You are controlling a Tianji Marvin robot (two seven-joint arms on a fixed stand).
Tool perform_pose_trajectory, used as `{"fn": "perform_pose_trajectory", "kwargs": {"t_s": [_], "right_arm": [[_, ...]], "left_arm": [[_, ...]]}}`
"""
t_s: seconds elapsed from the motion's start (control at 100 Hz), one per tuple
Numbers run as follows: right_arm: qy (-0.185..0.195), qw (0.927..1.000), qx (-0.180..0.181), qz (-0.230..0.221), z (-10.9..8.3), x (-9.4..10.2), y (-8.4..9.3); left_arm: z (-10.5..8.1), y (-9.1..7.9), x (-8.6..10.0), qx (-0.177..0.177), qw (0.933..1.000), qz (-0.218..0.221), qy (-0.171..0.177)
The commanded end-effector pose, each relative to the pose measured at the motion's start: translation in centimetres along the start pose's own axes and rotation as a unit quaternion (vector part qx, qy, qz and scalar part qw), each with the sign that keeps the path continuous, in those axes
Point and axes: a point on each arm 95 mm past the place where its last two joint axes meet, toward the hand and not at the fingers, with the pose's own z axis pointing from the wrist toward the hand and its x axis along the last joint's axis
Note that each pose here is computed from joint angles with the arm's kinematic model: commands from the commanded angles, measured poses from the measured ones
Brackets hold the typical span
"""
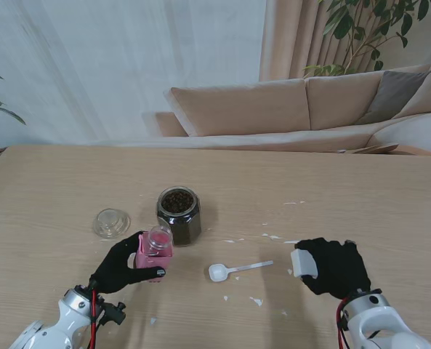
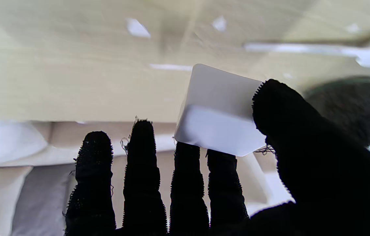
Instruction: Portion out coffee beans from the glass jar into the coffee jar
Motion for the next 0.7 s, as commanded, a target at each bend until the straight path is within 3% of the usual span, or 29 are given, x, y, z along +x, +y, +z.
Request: {"fn": "perform_pose_trajectory", "kwargs": {"t_s": [0.0,0.29,0.52,0.69], "right_arm": [[0.025,0.9995,-0.019,0.009,0.5,1.5,2.1],[0.132,0.9887,-0.052,0.049,2.3,6.3,7.4],[0.223,0.9687,-0.063,0.089,3.9,10.2,10.2],[0.276,0.9545,-0.053,0.099,4.8,12.5,11.2]], "left_arm": [[-0.1,0.5,0.2,-0.011,0.9999,-0.003,0.0],[-0.4,1.0,0.4,-0.021,0.9998,0.0,0.001],[-0.4,1.1,0.3,-0.034,0.9993,0.013,0.01],[-0.3,1.4,0.1,-0.041,0.9987,0.025,0.014]]}}
